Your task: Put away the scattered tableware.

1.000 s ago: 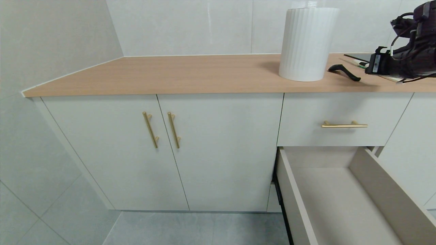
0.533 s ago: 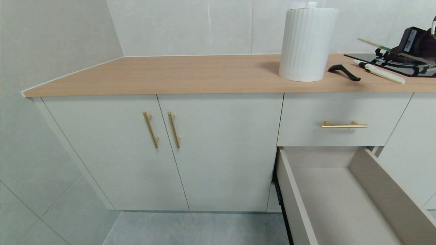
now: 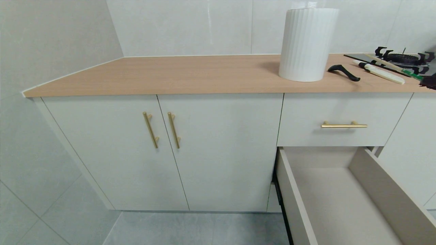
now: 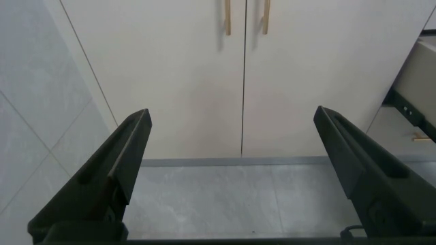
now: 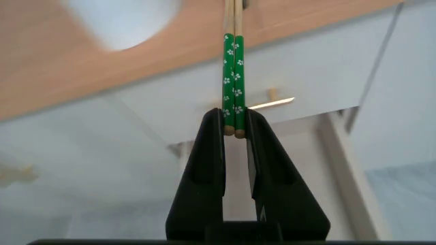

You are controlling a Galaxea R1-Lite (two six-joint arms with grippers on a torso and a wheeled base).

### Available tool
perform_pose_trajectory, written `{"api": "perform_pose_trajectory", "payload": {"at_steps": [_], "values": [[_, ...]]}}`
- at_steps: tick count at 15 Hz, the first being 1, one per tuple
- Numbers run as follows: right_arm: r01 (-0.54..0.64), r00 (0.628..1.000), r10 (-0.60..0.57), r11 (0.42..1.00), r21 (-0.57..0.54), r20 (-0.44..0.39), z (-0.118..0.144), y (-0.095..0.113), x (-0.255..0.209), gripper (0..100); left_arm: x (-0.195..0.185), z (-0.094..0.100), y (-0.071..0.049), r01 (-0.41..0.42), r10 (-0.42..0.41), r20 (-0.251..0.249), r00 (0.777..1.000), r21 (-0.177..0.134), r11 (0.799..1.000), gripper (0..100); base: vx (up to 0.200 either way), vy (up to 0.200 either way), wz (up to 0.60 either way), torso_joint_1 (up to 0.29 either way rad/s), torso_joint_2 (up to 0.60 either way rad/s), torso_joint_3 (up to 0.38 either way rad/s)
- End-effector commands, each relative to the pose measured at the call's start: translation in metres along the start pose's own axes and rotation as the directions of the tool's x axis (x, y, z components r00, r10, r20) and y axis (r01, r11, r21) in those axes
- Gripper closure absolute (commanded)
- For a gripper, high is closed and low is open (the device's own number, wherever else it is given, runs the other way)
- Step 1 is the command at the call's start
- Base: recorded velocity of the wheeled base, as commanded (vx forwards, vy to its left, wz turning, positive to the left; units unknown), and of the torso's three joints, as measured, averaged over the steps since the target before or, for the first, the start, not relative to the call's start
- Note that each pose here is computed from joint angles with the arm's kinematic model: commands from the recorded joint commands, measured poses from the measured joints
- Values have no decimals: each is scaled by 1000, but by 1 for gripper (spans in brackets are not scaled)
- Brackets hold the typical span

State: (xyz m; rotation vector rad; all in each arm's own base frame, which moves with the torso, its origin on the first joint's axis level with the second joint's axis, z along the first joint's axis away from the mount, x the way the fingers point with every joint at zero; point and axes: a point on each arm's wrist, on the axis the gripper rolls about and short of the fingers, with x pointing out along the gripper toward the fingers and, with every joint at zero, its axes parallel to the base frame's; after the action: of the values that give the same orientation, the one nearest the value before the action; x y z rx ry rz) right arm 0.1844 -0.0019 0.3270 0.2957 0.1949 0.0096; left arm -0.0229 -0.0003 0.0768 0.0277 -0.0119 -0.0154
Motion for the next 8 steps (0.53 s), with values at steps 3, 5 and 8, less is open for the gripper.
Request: {"api": "perform_pose_trajectory", "payload": {"at_steps": [3, 5, 8], "values": [[-49, 997, 50, 999, -13, 56, -8, 1, -43, 100, 0, 0, 0, 0, 0, 1, 1000, 0, 1000, 0, 0, 0, 0, 0, 0, 0], [-82, 996, 82, 996, -15, -36, -17, 5, -43, 100, 0, 0, 0, 0, 0, -1, 1000, 0, 1000, 0, 0, 0, 0, 0, 0, 0], [-109, 978, 100, 993, -39, -182, -29, 11, -43, 100, 0, 0, 0, 0, 0, 1, 1000, 0, 1000, 0, 0, 0, 0, 0, 0, 0]]}}
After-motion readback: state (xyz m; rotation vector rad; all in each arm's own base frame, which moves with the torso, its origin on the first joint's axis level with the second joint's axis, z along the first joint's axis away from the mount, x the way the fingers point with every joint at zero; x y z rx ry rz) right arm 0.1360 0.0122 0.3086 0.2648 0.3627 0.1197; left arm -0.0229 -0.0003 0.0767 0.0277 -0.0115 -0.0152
